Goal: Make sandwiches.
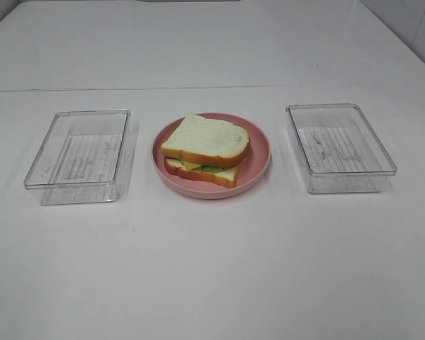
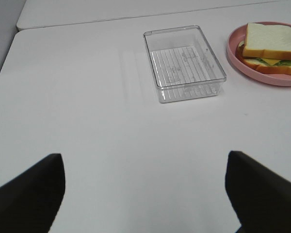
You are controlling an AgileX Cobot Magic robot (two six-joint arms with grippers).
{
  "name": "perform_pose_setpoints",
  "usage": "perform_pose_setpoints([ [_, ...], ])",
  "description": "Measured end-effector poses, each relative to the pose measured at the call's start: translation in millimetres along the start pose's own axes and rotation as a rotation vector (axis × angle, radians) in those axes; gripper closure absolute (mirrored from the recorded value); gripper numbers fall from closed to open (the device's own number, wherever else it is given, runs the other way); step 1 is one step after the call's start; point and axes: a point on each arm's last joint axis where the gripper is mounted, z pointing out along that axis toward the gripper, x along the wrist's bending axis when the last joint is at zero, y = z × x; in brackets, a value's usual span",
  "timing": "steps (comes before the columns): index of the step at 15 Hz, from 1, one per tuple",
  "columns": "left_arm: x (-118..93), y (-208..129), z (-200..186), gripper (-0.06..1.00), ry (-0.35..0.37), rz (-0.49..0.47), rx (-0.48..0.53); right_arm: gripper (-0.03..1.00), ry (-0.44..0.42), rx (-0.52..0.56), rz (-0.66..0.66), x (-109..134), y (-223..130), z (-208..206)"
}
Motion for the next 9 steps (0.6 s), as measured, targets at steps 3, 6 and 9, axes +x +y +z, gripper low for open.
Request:
perform_pose_setpoints([
  [3,0.0,0.0,0.0,0.1,0.0,0.0,0.0,0.21,-0.01,0.001,0.037,-0.9,-0.1,0.0],
  [6,0.0,0.0,0.0,0.1,0.0,0.0,0.0,0.21,-0.034,0.003,0.077,-3.1,-0.4,0.0],
  [9,0.0,0.0,0.0,0.1,0.0,0.0,0.0,0.21,-0.033,0.004,0.084,-3.0,-0.7,0.5],
])
